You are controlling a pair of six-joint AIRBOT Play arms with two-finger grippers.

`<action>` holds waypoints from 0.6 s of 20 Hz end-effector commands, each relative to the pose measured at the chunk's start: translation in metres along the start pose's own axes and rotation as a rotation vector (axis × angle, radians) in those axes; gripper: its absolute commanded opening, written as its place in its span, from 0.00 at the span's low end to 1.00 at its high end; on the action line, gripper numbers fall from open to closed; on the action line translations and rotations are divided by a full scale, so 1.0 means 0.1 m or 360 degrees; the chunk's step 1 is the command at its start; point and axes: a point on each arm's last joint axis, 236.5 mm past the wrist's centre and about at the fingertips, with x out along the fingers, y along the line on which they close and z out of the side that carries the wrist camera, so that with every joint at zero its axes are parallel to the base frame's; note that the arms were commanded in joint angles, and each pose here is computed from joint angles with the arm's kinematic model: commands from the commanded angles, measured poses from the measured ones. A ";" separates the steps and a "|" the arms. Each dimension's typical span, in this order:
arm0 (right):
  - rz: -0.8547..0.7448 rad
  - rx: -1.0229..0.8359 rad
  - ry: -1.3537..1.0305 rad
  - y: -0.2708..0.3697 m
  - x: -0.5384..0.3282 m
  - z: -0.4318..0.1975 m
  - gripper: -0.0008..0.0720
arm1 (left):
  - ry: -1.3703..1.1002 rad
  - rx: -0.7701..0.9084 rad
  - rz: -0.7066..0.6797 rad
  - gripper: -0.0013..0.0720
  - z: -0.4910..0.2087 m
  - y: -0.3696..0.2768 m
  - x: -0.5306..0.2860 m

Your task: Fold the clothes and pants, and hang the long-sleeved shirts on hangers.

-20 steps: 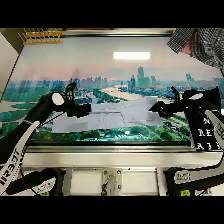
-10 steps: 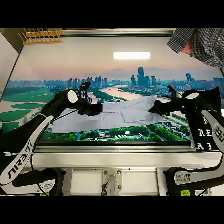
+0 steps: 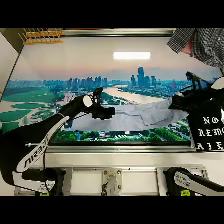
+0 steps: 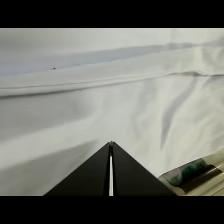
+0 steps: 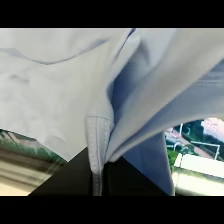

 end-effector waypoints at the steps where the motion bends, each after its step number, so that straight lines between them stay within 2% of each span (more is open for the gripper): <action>1: -0.0048 -0.0136 0.0019 0.40 -0.40 0.00 0.03 | 0.0046 0.0058 -0.0055 0.02 0.01 -0.31 0.26; 6: -0.0005 -0.0403 -0.0039 1.10 -0.57 0.09 0.03 | 0.0078 0.0202 -0.0116 0.02 0.10 -0.77 0.53; 12: 0.0041 -0.0573 -0.0075 1.55 -0.62 0.12 0.03 | 0.0186 0.0272 -0.0117 0.02 -0.04 -0.92 0.78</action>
